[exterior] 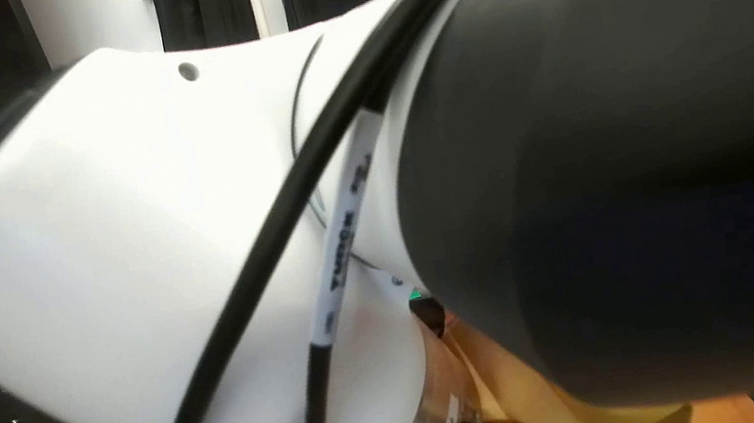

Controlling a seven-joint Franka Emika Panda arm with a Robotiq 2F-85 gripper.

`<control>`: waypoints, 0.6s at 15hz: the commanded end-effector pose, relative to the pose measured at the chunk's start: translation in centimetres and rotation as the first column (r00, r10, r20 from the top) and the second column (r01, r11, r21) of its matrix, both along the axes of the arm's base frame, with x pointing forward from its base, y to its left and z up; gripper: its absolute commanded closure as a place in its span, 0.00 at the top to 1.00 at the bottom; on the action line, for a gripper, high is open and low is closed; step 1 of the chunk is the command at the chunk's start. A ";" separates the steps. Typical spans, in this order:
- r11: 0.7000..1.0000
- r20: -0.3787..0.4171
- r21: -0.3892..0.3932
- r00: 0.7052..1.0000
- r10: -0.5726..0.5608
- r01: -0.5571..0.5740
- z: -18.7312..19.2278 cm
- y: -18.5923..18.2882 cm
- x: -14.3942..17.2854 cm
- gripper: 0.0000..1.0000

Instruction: Move the grey seal tape

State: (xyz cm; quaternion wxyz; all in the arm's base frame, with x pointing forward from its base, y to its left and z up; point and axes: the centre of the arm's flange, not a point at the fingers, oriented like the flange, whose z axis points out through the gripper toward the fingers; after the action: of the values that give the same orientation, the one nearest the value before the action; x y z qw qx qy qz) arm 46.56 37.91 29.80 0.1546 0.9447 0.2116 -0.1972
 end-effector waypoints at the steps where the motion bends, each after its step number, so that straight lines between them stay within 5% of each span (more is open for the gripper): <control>1: 0.999 -0.026 -0.008 0.999 0.031 -0.032 0.2 1.8 1.8 1.00; 2: 0.999 -0.033 -0.003 0.999 0.032 -0.033 0.0 1.9 1.9 0.79; 9: 0.998 -0.057 0.022 0.997 0.061 -0.059 -0.5 2.2 2.3 0.29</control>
State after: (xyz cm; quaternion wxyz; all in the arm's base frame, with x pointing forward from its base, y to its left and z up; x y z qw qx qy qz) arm 48.04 39.23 28.57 0.1456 0.9374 0.2355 -0.2113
